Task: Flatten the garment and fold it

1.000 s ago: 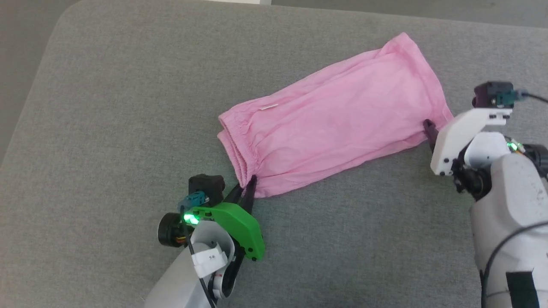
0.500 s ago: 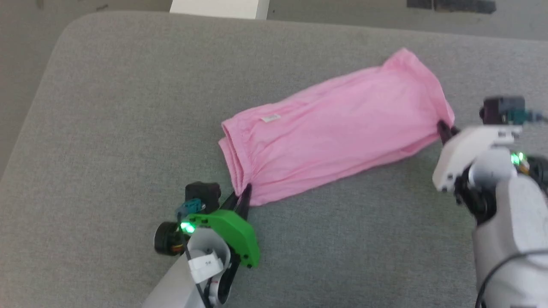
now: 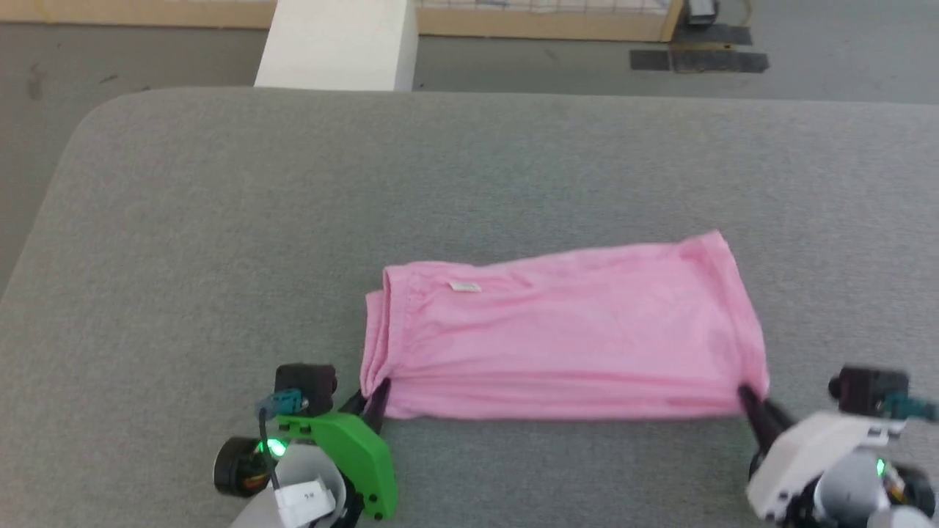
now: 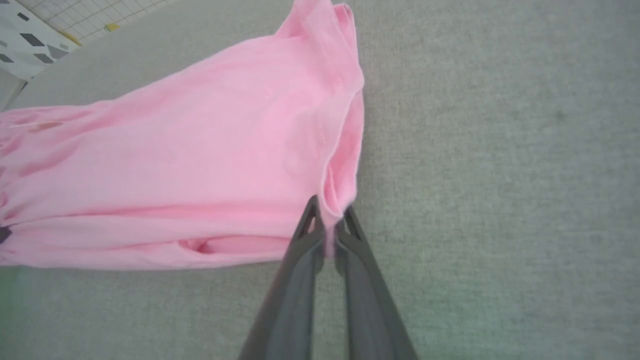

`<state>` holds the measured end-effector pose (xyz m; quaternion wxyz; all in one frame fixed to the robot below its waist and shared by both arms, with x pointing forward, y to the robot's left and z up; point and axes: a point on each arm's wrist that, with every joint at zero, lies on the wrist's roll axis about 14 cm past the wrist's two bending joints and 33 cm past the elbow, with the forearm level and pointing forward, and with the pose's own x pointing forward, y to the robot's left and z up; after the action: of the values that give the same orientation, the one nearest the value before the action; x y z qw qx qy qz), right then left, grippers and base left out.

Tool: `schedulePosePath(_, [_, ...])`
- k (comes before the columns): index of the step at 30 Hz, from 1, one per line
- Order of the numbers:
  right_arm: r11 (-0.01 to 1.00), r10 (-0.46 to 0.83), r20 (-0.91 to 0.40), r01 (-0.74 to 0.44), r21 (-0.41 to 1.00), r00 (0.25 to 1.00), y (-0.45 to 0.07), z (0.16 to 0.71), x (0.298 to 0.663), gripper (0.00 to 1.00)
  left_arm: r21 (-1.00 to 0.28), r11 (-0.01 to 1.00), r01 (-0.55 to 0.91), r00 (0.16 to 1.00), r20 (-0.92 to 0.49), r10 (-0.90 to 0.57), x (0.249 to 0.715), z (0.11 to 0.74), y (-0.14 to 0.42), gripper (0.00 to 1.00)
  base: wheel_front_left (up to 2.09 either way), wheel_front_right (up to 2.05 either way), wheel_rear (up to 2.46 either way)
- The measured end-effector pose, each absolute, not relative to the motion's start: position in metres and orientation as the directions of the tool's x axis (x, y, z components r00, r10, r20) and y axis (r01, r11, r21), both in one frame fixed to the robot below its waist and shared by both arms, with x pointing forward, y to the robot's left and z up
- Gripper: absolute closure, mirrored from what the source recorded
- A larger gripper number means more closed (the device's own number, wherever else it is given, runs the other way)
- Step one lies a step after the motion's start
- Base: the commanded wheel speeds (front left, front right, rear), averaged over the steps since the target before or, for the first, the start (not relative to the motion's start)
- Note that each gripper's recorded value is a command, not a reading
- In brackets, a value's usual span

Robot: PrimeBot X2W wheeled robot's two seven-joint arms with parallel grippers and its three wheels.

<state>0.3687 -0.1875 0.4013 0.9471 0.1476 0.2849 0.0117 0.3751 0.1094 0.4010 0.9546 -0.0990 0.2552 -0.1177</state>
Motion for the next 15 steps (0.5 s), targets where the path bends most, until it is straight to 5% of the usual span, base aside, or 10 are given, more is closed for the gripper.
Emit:
schedulePosePath(4, [0.951, 0.109, -0.611, 0.097, 0.294, 0.784, -0.189, 0.380, 0.339, 1.00, -0.265, 0.947, 0.179, 0.813, -0.502, -0.295, 0.362, 0.397, 0.105, 1.00, 0.00, 0.00, 0.00])
schedulePosePath(5, [0.951, 0.110, -0.623, 0.100, 0.293, 0.775, -0.189, 0.377, 0.336, 1.00, -0.273, 0.945, 0.179, 0.802, -0.515, -0.301, 0.358, 0.394, 0.102, 0.88, 0.00, 0.00, 0.00])
schedulePosePath(6, [0.952, 0.111, -0.629, 0.100, 0.290, 0.770, -0.188, 0.376, 0.334, 0.67, -0.281, 0.943, 0.178, 0.794, -0.525, -0.307, 0.355, 0.393, 0.101, 0.62, 0.00, 0.00, 0.00])
schedulePosePath(7, [0.954, 0.113, -0.632, 0.095, 0.285, 0.766, -0.187, 0.376, 0.332, 0.08, -0.285, 0.942, 0.176, 0.788, -0.533, -0.308, 0.352, 0.392, 0.100, 0.07, 0.00, 0.00, 0.00])
schedulePosePath(8, [0.955, 0.112, -0.633, 0.093, 0.281, 0.766, -0.188, 0.376, 0.332, 0.00, -0.288, 0.942, 0.173, 0.787, -0.535, -0.308, 0.350, 0.392, 0.099, 0.00, 0.00, 0.00, 0.00])
schedulePosePath(15, [0.955, 0.068, -0.559, 0.108, 0.276, 0.826, -0.201, 0.398, 0.339, 0.00, -0.317, 0.941, 0.120, 0.866, -0.430, -0.255, 0.354, 0.415, 0.110, 0.00, 0.00, 0.00, 0.00])
